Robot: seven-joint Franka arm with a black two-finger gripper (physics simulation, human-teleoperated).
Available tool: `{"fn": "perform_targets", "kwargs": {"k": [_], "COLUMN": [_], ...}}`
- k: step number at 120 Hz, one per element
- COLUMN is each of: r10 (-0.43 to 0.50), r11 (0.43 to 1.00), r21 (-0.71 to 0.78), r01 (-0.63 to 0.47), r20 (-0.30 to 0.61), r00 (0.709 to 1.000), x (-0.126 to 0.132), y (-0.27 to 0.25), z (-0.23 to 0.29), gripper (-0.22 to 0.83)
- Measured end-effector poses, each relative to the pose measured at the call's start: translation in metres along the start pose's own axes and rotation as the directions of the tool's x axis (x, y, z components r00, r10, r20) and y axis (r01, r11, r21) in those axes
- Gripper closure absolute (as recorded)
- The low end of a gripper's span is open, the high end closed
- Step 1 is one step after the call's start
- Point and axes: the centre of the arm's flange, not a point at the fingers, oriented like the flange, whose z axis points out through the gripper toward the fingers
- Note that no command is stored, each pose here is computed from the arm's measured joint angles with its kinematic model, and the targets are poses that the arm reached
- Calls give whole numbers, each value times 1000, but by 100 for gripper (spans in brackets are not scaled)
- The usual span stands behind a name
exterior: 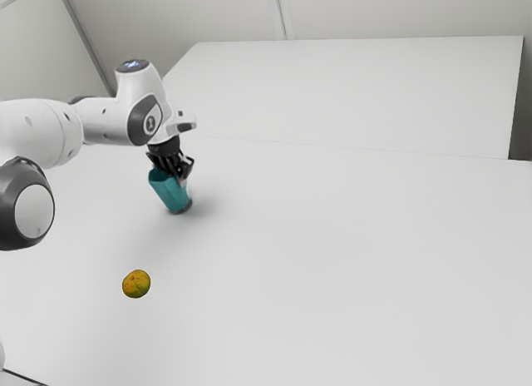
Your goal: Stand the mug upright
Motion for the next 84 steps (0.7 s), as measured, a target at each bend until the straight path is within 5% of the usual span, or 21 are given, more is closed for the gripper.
{"fn": "perform_targets", "kwargs": {"k": [16, 32, 70, 84], "r10": [-48, -86, -139, -107], "r11": [999, 996, 990, 993], "r21": [-7, -8, -17, -49], "r01": [48, 86, 138, 103], "r20": [-1, -18, -89, -72], "r00": [999, 996, 986, 992], "x": [-2, -1, -3, -28], "y": [1, -1, 4, 45], "z": [4, -9, -177, -258], "gripper": [35, 19, 4, 2]}}
